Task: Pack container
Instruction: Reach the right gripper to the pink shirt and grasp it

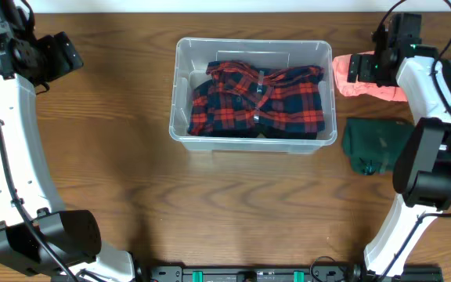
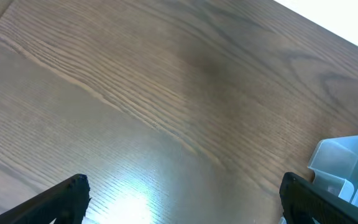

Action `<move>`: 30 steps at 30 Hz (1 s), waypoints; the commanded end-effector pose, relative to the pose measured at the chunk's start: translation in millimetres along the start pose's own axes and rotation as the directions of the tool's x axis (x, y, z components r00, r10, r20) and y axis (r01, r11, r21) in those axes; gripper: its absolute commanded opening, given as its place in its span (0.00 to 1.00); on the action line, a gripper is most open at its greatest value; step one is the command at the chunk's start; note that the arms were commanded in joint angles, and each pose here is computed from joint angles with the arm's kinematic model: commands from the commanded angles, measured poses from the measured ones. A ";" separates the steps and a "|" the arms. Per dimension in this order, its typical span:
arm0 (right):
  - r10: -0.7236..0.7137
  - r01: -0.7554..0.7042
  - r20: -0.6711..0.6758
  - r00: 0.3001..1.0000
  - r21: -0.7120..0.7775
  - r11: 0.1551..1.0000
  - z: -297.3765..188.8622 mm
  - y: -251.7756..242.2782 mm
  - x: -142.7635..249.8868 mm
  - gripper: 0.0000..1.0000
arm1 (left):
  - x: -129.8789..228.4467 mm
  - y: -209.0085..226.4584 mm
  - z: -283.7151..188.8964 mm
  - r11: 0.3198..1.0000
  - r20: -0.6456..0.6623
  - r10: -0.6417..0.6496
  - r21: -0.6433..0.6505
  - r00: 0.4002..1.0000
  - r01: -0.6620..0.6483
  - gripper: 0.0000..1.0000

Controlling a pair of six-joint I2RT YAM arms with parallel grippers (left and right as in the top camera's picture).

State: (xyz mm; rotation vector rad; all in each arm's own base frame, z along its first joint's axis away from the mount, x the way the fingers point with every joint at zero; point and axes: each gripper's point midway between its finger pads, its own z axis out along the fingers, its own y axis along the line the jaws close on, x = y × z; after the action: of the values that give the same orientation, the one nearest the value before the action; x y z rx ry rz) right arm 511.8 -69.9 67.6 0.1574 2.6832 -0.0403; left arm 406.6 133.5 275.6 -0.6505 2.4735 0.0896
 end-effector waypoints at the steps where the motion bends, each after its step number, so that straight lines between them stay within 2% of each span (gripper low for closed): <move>1: -0.075 0.074 0.026 0.997 0.036 0.997 3.3 -6.4 -8.5 0.95 | -0.1 2.9 0.5 1.000 -0.001 -0.001 -0.011 1.000 0.001 0.98; 7: -0.073 0.071 0.054 0.996 0.041 0.997 14.7 -7.0 -14.7 0.89 | -0.1 2.9 0.5 1.000 -0.001 -0.001 -0.011 1.000 0.001 0.98; 11: -0.041 0.040 0.016 0.999 0.039 0.998 27.9 -7.4 -4.0 0.83 | -0.1 2.9 0.5 1.000 -0.001 -0.001 -0.011 1.000 0.001 0.98; 16: 0.014 -0.014 0.000 1.000 0.043 0.999 29.0 -14.7 0.8 0.81 | -0.1 2.9 0.5 1.000 -0.001 -0.001 -0.011 1.000 0.001 0.98; 24: 0.024 -0.024 -0.001 1.000 0.048 0.999 37.3 -20.9 3.2 0.77 | -0.1 2.9 0.5 1.000 -0.001 -0.001 -0.011 1.000 0.001 0.98; 27: 0.025 -0.024 -0.014 1.000 0.047 0.999 45.5 -20.8 7.6 0.72 | -0.1 2.9 0.5 1.000 -0.001 -0.001 -0.011 1.000 0.001 0.98; 30: 0.029 -0.027 -0.046 0.999 0.047 0.999 59.2 -20.5 17.6 0.61 | -0.1 2.9 0.5 1.000 -0.001 -0.001 -0.011 1.000 0.001 0.98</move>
State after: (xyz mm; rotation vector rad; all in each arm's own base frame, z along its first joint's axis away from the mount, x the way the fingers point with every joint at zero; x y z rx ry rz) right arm 524.2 -88.4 30.7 0.1808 2.6822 -0.0859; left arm 406.6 133.4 275.6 -0.6498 2.4736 0.0892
